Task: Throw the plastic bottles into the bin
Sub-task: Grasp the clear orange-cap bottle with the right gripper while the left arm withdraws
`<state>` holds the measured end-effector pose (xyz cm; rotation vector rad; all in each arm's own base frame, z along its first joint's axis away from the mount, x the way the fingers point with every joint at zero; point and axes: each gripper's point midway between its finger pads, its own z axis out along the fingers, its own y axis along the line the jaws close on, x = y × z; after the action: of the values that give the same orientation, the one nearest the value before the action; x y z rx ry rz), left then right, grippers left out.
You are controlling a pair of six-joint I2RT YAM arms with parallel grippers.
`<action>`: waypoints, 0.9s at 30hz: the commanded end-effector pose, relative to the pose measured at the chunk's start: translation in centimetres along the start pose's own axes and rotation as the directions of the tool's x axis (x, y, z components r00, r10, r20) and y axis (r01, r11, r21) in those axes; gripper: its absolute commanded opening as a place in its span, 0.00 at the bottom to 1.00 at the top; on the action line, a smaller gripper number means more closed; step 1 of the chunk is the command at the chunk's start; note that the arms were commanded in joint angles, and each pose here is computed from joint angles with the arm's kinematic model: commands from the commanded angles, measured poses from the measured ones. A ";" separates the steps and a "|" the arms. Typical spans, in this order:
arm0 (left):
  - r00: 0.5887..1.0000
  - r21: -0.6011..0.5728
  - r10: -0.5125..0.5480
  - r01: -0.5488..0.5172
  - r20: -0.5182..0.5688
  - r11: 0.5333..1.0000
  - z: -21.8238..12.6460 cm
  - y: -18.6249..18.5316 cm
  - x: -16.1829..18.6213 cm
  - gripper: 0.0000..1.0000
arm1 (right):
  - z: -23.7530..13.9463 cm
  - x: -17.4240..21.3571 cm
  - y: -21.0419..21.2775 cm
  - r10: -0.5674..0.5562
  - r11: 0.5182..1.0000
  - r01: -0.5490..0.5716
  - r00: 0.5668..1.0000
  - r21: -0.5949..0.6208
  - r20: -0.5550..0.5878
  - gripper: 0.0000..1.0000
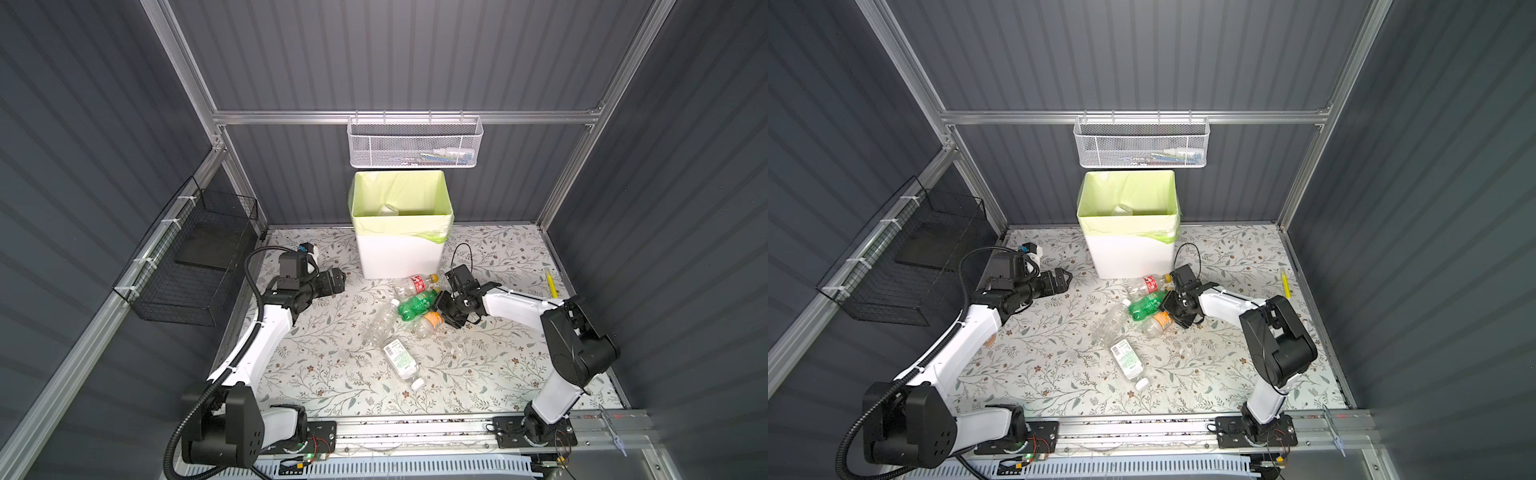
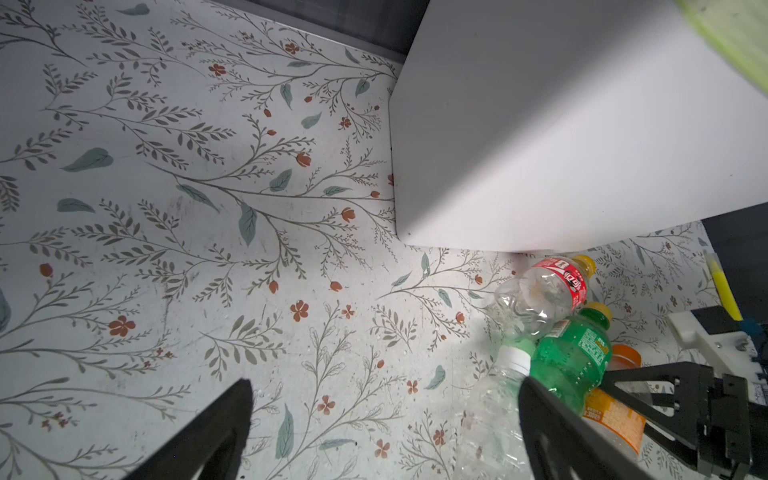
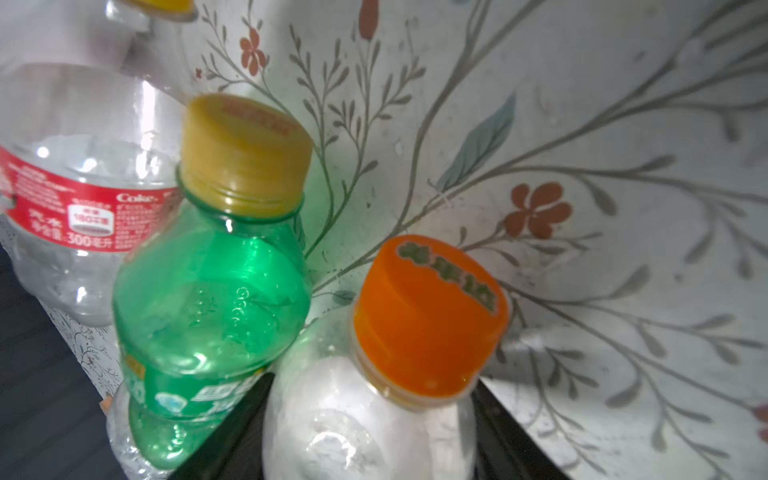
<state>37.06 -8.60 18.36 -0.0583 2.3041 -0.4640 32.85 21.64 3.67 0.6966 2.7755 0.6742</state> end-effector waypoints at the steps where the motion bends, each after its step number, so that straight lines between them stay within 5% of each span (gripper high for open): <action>1: 1.000 0.031 -0.010 0.010 -0.007 0.999 0.3 -0.4 0.1 0.99 | -0.3 0.3 -1.3 0.017 1.000 -0.017 1.000 0.026 0.012 0.59; 10: 0.999 0.034 -0.009 0.010 -0.046 0.999 0.5 -0.3 1.2 0.98 | -3.4 -0.9 -3.8 0.075 0.997 -0.075 0.995 -0.006 0.065 0.55; 19: 0.995 0.085 -0.026 0.035 -0.101 0.996 0.5 -0.8 3.7 0.96 | -8.6 -3.5 -10.5 0.145 0.989 -0.149 0.969 0.008 0.201 0.57; 27: 0.993 0.106 0.007 0.006 -0.122 0.994 0.0 -1.7 5.2 0.93 | -9.8 -1.9 -15.6 0.131 0.986 -0.148 0.972 0.073 0.197 0.59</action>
<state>34.17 -10.27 15.09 -0.0151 2.3943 -0.5733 27.42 5.25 6.46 0.9729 2.5236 0.5307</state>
